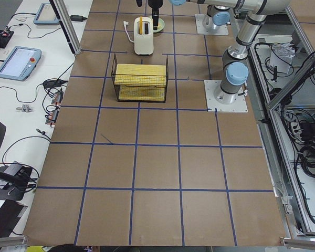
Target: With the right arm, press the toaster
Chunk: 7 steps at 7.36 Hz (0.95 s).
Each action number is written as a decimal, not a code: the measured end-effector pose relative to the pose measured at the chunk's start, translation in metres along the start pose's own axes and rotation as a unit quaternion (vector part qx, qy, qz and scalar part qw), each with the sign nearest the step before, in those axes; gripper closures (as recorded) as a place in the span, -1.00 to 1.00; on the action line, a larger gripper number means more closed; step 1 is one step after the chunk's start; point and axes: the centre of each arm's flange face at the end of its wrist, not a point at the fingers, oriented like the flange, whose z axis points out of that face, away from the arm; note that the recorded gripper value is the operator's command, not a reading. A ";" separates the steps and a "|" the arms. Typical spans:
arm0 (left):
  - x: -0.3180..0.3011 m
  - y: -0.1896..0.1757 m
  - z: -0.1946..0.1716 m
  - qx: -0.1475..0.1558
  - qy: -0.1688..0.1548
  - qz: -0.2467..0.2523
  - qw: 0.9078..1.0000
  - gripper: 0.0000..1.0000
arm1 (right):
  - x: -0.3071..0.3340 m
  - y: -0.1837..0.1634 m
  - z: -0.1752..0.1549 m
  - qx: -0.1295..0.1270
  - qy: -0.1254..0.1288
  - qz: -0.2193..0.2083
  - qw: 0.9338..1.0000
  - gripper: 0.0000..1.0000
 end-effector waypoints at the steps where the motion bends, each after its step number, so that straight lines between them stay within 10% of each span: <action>1: 0.000 0.000 0.000 0.000 0.000 0.000 1.000 -1.00 | 0.002 -0.002 0.004 0.002 0.002 0.019 1.000 -0.99; 7: 0.000 0.000 0.000 0.000 0.000 0.000 1.000 -1.00 | 0.006 -0.004 0.005 0.017 0.010 0.147 0.989 -1.00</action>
